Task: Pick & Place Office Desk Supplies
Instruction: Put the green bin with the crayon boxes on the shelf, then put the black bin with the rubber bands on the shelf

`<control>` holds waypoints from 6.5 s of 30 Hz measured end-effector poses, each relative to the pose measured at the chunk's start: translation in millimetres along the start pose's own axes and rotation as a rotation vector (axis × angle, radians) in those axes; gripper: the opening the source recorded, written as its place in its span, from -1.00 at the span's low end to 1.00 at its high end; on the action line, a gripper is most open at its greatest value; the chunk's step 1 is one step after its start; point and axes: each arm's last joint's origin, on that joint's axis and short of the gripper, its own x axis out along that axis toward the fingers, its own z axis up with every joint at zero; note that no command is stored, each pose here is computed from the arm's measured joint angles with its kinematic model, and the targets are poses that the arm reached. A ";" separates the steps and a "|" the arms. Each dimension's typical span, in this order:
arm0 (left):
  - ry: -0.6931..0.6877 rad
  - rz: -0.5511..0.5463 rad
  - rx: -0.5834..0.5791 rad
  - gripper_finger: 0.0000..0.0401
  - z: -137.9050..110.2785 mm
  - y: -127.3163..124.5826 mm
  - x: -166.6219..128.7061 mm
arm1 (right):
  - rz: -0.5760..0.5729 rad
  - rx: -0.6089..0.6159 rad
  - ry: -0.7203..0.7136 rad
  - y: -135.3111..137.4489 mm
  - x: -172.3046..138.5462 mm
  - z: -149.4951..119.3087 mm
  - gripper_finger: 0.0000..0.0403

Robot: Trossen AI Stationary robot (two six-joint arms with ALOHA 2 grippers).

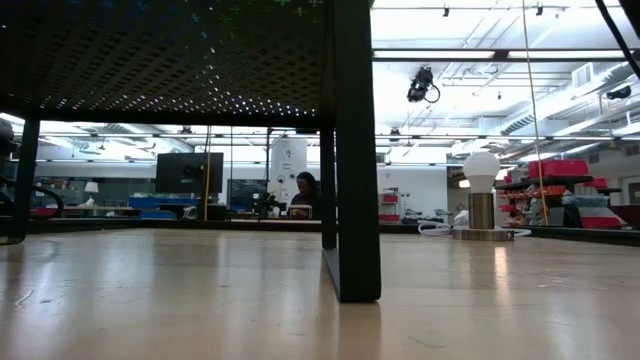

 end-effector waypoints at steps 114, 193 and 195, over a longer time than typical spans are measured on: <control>0.032 -0.311 -0.280 -0.06 2.4 -24.7 -150.9 | -0.164 -0.270 -0.982 4.3 -153.6 -248.8 -0.97; -0.186 -0.101 -0.435 -0.06 -115.5 -60.5 -25.2 | -0.307 0.043 -1.196 -49.5 -42.9 -369.7 -0.97; -0.190 -0.102 -0.445 -0.06 -115.0 -60.4 -25.3 | -0.309 0.040 -1.195 -49.5 -42.9 -369.7 -0.97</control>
